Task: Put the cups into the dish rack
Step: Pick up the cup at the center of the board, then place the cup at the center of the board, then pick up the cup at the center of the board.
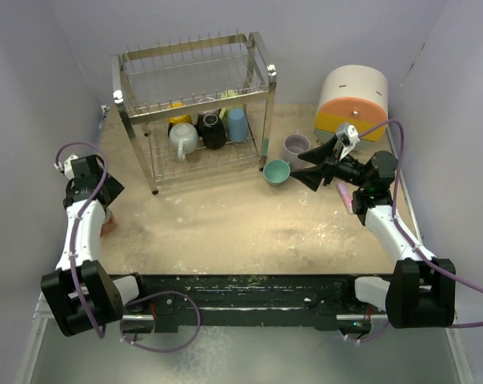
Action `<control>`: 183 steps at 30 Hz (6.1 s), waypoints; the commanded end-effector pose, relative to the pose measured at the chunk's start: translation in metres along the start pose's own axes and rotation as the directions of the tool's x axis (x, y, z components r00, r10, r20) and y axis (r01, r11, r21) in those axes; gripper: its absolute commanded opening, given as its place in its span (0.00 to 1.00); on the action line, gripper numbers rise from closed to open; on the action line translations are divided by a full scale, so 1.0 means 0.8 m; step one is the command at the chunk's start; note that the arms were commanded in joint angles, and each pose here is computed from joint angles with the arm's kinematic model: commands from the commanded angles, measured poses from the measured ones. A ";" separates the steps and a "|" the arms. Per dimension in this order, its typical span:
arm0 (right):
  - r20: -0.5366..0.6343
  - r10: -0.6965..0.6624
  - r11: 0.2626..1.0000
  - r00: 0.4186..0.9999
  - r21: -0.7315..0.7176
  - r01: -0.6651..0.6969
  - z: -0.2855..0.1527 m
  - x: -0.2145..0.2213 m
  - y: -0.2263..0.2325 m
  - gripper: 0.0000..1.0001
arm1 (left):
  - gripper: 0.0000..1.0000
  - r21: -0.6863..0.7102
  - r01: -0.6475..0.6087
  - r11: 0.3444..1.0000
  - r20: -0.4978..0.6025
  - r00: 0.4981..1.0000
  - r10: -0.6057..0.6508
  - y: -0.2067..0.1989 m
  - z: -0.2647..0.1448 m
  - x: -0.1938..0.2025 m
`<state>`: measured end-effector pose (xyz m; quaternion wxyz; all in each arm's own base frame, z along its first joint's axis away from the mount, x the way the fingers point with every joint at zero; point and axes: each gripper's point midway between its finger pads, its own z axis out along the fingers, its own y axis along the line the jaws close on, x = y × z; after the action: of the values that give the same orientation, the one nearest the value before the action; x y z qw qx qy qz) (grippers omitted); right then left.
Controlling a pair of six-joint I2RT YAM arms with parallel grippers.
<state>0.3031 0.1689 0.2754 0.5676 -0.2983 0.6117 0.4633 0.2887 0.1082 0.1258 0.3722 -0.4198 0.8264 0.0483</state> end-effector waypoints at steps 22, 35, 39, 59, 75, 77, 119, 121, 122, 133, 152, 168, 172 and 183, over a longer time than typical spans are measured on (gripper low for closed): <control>0.042 -0.122 0.992 0.992 -0.027 0.123 0.000 -0.038 0.014 0.74 | 0.47 -0.148 0.088 0.985 -0.187 0.976 -0.115 0.022 0.049 0.019; 0.041 -0.121 0.992 0.992 -0.029 0.122 0.000 -0.040 0.016 0.74 | 0.13 -0.124 0.073 0.990 -0.213 0.972 -0.099 0.014 0.042 0.014; 0.042 -0.122 0.992 0.992 -0.028 0.123 -0.001 -0.040 0.016 0.74 | 0.05 -0.117 0.072 0.991 -0.220 0.971 -0.097 0.012 0.040 0.013; 0.044 -0.123 0.992 0.991 -0.030 0.125 0.001 -0.036 0.013 0.74 | 0.00 0.393 0.306 0.867 -0.430 0.895 -0.120 -0.069 -0.073 0.108; 0.034 -0.149 0.988 0.988 -0.032 0.150 0.000 -0.032 0.010 0.74 | 0.00 0.763 0.086 0.640 -0.367 0.873 0.321 -0.210 -0.223 0.216; 0.032 -0.153 0.988 0.988 -0.031 0.154 0.001 -0.032 0.009 0.74 | 0.00 0.812 0.036 0.582 -0.303 0.879 0.369 -0.231 -0.248 0.231; -0.045 -0.143 0.989 0.989 0.030 0.144 -0.004 -0.012 -0.023 0.74 | 0.56 0.762 -0.616 0.201 0.205 0.524 0.827 -0.354 -0.274 0.384; -0.046 -0.144 0.989 0.988 0.033 0.146 -0.004 -0.011 -0.025 0.74 | 0.56 0.790 -0.583 0.188 0.220 0.556 0.801 -0.354 -0.290 0.374; -0.046 -0.146 0.988 0.988 0.035 0.148 -0.004 -0.011 -0.026 0.74 | 0.57 0.803 -0.567 0.184 0.224 0.572 0.789 -0.352 -0.297 0.370; -0.051 -0.187 0.982 0.981 -0.009 0.187 -0.004 -0.004 -0.022 0.74 | 0.84 0.926 -0.337 0.172 0.177 0.787 0.590 -0.308 -0.329 0.340; -0.535 -0.367 0.928 0.761 -0.150 0.341 0.061 0.091 -0.011 0.75 | 0.98 0.899 0.090 0.429 -0.236 0.924 0.302 -0.228 -0.260 0.326; -0.751 -0.300 0.928 0.589 -0.086 0.364 0.108 0.188 -0.021 0.63 | 0.93 0.849 0.197 0.490 -0.329 0.923 0.199 -0.213 -0.233 0.319; -0.774 -0.291 0.933 0.562 -0.100 0.346 0.107 0.205 -0.019 0.55 | 0.93 0.842 0.201 0.500 -0.338 0.920 0.198 -0.211 -0.230 0.321; -0.810 -0.280 0.932 0.515 -0.100 0.349 0.103 0.234 -0.024 0.40 | 0.90 0.822 0.252 0.511 -0.376 0.914 0.154 -0.212 -0.228 0.319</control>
<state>0.3132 0.2618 0.0897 0.2950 -0.5625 0.7573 0.1521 0.2058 -0.2389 0.1163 0.3425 -0.1846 0.8077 -0.4430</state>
